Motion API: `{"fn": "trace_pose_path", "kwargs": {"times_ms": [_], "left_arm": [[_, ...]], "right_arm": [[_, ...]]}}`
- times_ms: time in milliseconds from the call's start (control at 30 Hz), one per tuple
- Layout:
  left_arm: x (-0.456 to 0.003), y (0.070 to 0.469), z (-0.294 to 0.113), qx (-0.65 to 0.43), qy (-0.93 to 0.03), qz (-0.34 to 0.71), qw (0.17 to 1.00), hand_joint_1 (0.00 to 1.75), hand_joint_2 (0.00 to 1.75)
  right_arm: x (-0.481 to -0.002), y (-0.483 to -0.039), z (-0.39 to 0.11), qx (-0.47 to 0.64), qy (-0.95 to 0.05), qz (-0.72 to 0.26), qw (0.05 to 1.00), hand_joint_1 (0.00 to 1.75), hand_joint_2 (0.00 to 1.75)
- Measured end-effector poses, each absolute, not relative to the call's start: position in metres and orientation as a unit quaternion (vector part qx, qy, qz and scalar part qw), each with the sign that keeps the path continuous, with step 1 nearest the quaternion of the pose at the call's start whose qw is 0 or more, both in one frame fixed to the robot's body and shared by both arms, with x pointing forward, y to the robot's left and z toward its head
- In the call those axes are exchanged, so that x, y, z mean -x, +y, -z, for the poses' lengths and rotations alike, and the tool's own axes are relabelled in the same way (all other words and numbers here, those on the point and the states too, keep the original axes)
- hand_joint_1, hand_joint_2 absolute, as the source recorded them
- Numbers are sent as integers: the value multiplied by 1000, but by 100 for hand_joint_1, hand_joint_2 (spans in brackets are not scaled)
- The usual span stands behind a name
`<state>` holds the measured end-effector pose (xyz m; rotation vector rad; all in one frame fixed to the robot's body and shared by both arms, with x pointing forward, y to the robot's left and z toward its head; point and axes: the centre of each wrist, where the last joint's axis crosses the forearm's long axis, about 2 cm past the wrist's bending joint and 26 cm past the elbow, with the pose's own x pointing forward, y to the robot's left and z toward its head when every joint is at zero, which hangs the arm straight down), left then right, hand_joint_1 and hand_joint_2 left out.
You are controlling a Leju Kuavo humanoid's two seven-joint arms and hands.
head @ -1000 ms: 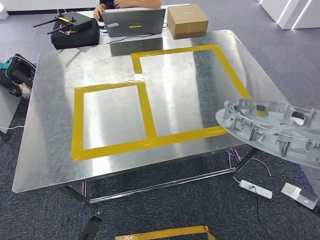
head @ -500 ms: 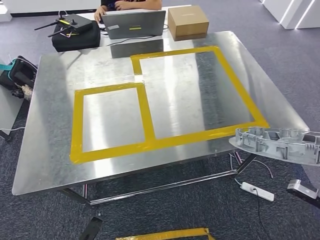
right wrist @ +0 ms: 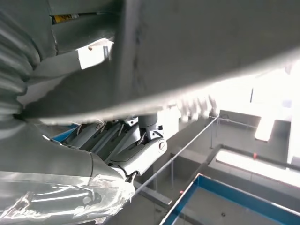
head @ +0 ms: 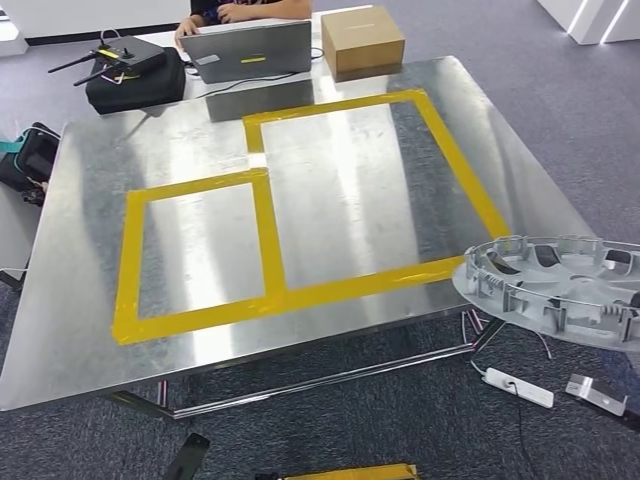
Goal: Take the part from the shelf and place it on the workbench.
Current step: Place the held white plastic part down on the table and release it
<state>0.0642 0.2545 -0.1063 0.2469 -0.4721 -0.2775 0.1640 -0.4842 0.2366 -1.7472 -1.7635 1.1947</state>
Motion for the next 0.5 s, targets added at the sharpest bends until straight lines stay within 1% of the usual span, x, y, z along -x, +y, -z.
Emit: {"fn": "trace_pose_path", "kwargs": {"times_ms": [300, 400, 500], "left_arm": [[-65, 255, 106, -122, -233, 137, 955, 0, 175], [-65, 254, 106, -123, -232, 139, 955, 0, 175], [-66, 253, 106, -122, -231, 144, 954, 0, 175]], "right_arm": [[-167, -475, -229, 577, -655, -428, 234, 175, 175], [-169, -473, -226, 544, -650, -456, 271, 175, 175], [-174, -467, -217, 528, -635, -488, 282, 175, 175]]}}
